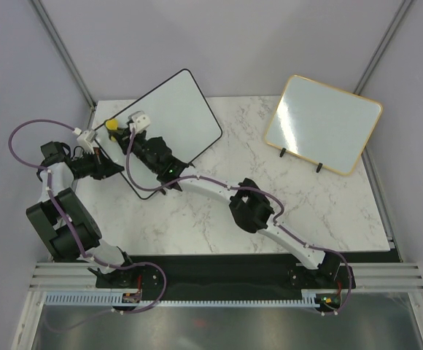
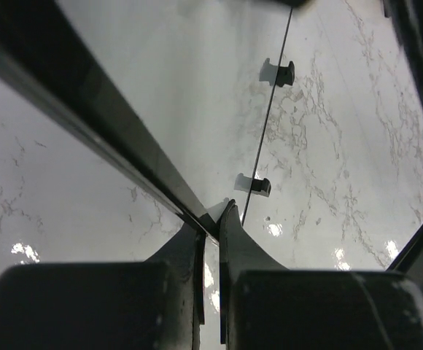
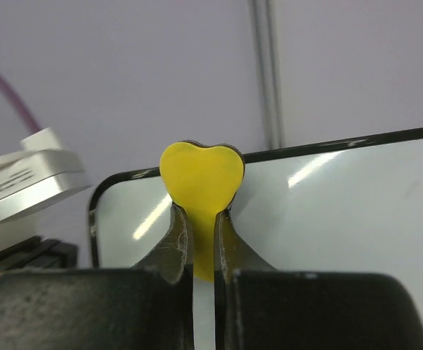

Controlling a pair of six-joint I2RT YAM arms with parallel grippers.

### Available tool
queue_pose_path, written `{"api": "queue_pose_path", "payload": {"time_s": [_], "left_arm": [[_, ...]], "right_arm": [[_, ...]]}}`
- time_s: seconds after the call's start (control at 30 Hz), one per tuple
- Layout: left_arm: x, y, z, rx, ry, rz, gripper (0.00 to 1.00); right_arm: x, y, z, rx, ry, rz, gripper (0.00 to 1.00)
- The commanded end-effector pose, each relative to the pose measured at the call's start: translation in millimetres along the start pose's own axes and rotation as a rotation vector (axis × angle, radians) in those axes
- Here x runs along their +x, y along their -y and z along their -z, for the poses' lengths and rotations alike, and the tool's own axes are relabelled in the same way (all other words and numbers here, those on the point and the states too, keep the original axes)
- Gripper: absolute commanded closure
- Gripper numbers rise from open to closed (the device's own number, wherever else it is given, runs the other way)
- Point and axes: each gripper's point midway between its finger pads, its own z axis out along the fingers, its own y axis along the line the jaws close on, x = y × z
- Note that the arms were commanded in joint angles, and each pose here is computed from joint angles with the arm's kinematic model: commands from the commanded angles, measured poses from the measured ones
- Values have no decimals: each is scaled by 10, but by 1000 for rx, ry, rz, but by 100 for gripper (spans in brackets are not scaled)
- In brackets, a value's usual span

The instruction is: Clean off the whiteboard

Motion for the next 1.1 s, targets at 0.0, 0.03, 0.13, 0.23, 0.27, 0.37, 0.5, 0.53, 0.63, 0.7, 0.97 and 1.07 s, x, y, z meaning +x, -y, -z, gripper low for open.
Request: {"api": "queue_pose_path", "payload": {"time_s": [0.0,0.03,0.13,0.23,0.27,0.37,0.5,0.53,0.63,0.7,0.97,1.07], "left_arm": [[-293,-454,120,-201,9,-371,98],[-292,-454,120,-201,9,-370,98],[-297,-446,118,-199,10,-375,98],[-297,-449,119,-200,9,-376,98],[-294,-446,119,-200,9,-376,98],[-293,-456,121,-201,8,-376,98],[-297,-449,110,-197,8,-376,98],[-302,-455,117,-200,9,-376,98],[-314,-455,120,-201,10,-377,98],[-313,-459,118,-201,10,-376,98],[-291,-474,126,-212,2,-377,98],[-273,-484,127,-213,-2,-383,98]], "right_arm": [[420,-292,111,-93,-90,73,100],[416,-293,111,-93,-90,71,100],[414,-175,106,-48,-92,97,100],[377,109,74,36,-96,100,100],[353,301,49,73,-95,97,100],[325,670,44,182,-105,78,100],[306,1109,66,268,-118,76,100],[301,1112,71,270,-120,76,100],[348,1012,71,240,-126,72,100],[360,823,66,201,-124,72,100],[580,541,205,141,-204,44,100],[482,798,337,212,-249,52,100]]}}
